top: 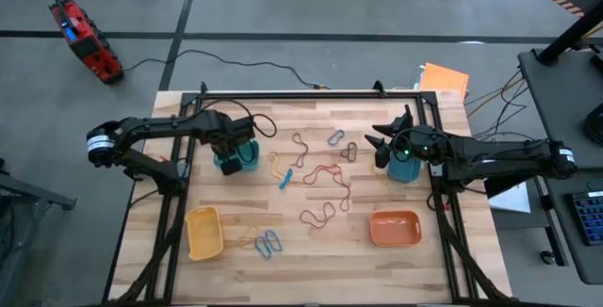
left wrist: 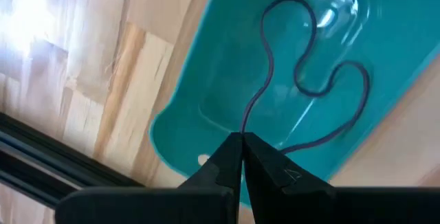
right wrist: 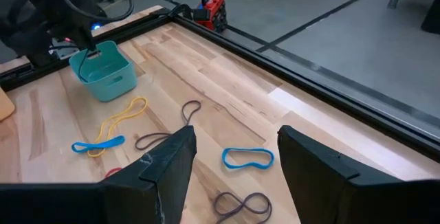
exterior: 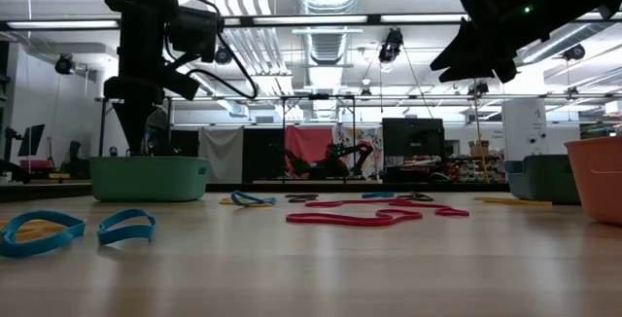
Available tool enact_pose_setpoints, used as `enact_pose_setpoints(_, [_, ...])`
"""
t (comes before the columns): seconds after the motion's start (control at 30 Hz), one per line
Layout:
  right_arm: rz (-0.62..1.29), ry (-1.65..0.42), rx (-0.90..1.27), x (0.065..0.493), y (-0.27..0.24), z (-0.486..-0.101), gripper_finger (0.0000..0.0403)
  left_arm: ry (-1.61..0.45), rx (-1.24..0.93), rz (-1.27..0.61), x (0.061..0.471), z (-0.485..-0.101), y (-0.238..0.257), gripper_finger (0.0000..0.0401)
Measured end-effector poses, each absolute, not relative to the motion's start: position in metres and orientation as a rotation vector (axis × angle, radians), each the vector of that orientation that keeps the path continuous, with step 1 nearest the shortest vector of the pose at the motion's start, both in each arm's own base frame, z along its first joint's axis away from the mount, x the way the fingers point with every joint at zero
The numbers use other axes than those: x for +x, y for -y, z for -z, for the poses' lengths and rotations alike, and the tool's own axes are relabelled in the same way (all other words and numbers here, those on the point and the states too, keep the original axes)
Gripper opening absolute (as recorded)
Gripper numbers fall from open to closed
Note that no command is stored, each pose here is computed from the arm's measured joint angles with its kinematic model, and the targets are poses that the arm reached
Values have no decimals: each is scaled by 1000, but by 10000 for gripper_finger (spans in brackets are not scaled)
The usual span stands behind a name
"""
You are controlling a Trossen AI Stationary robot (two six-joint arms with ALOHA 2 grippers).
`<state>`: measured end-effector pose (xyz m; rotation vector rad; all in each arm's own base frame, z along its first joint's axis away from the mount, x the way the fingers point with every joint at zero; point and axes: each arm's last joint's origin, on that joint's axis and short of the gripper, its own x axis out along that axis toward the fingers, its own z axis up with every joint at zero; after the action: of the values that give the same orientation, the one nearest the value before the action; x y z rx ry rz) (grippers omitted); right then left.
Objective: Sort rubber bands into baskets
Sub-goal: Put the brown rubber band into the green bin
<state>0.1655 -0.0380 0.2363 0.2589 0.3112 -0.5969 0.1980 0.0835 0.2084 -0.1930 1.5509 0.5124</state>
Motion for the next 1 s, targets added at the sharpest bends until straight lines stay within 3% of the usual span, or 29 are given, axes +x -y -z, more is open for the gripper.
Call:
enact_pose_setpoints(0.43, [598, -322, 257, 165, 38, -233, 201, -1465, -207, -542, 204, -207, -89, 0])
enact_pose_setpoints(0.7, [604, -342, 270, 164, 38, -224, 201, -1305, -253, -494, 216, -200, -91, 0])
enact_pose_setpoints(1.0, [609, -342, 288, 163, 38, -221, 201, -1360, -268, -483, 207, -184, -87, 0])
